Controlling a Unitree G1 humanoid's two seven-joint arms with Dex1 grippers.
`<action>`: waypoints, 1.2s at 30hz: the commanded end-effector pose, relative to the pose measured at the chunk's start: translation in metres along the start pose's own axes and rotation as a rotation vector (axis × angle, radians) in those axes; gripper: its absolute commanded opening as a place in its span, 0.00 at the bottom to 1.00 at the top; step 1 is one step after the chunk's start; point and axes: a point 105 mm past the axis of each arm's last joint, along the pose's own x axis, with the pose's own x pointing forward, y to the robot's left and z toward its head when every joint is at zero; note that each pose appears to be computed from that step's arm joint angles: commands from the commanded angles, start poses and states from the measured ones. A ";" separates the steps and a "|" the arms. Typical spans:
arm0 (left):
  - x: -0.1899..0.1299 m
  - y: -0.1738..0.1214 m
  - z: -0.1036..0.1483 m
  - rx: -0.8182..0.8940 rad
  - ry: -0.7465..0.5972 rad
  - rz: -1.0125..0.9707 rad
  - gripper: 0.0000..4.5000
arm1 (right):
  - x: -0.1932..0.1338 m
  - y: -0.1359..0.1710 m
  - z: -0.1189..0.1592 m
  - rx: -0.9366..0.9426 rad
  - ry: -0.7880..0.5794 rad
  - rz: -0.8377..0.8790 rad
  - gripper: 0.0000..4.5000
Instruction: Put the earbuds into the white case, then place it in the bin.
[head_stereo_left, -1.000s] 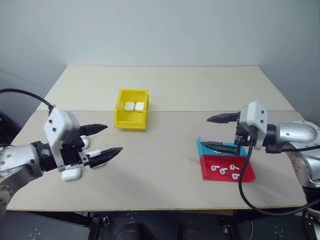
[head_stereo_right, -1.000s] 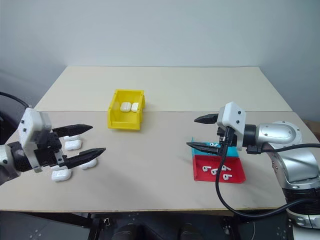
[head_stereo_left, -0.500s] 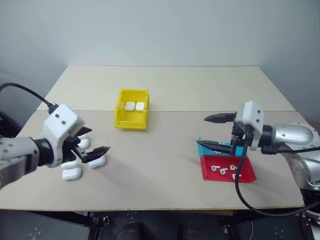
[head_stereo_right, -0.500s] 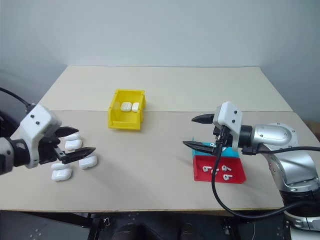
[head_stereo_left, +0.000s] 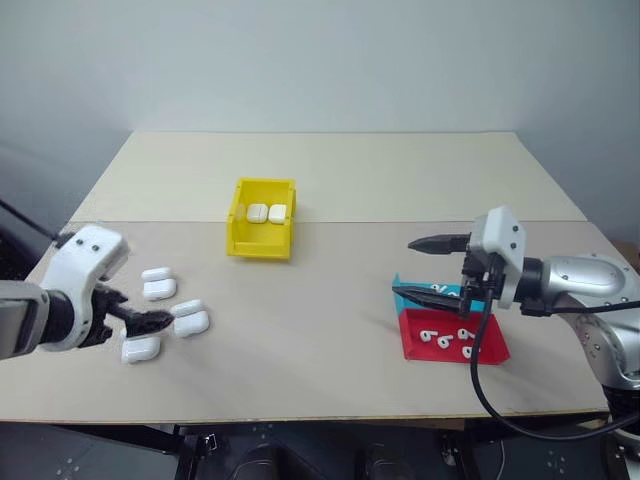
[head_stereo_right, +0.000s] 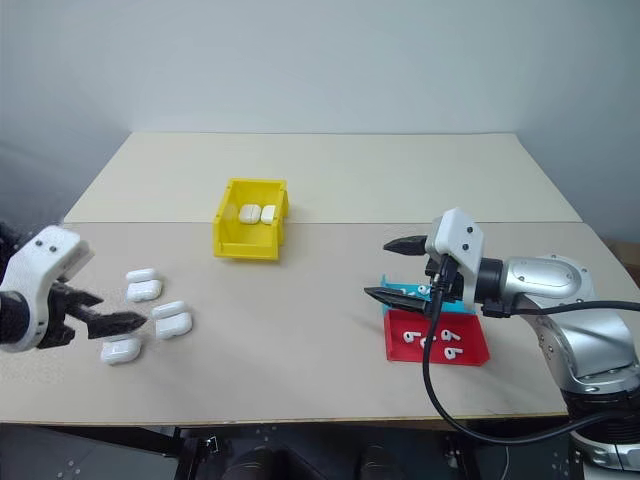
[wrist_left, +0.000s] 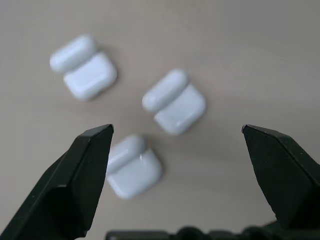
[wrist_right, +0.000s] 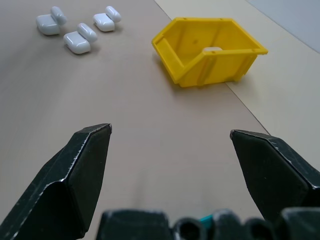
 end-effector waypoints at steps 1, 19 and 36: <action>-0.002 -0.003 -0.002 -0.104 0.007 0.049 1.00 | -0.001 0.002 0.010 -0.017 -0.025 0.011 0.99; 0.026 0.009 -0.026 -0.293 0.073 0.146 1.00 | -0.001 0.006 0.016 -0.006 -0.009 0.077 0.99; 0.062 0.010 -0.034 -0.468 0.106 0.157 1.00 | -0.003 0.009 0.019 -0.020 -0.007 0.083 0.99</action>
